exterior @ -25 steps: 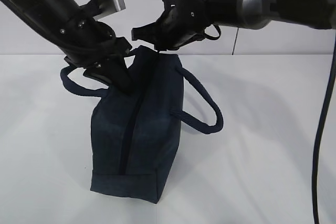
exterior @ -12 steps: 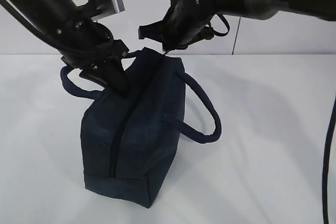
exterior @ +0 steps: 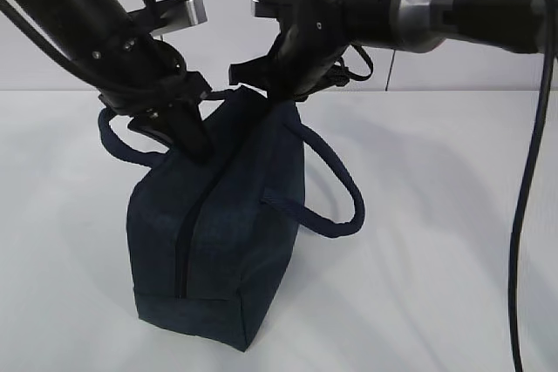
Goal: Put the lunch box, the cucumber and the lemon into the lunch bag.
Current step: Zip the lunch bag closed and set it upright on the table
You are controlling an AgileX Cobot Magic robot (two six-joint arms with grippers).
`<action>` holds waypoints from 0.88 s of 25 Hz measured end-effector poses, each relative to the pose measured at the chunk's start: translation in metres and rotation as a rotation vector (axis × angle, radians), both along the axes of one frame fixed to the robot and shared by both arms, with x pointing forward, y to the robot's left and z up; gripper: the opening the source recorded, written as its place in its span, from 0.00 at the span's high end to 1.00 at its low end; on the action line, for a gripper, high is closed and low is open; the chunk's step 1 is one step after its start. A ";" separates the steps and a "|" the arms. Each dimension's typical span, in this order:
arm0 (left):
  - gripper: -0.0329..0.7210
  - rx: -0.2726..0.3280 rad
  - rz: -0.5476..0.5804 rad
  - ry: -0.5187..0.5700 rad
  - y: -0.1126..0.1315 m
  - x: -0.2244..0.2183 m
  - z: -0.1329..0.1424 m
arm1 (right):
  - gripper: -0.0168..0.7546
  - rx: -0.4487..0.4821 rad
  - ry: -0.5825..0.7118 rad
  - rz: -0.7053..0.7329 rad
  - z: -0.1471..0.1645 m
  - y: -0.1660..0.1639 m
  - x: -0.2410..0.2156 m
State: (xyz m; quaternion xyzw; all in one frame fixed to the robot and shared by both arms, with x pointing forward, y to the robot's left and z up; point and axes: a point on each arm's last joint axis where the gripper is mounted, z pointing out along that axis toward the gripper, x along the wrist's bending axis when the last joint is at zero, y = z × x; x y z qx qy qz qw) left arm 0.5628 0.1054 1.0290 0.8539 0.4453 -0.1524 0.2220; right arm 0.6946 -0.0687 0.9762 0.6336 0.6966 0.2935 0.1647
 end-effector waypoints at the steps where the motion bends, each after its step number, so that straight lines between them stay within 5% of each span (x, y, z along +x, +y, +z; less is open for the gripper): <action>1: 0.96 0.002 -0.001 -0.001 0.000 0.000 0.000 | 1.00 0.001 0.003 -0.001 -0.002 0.000 0.001; 13: 0.96 0.013 -0.010 0.003 0.001 -0.001 -0.001 | 1.00 -0.013 0.050 -0.004 -0.018 0.001 0.001; 22: 0.96 0.023 -0.027 0.017 0.002 -0.003 0.000 | 1.00 -0.067 0.102 0.080 0.015 -0.006 -0.014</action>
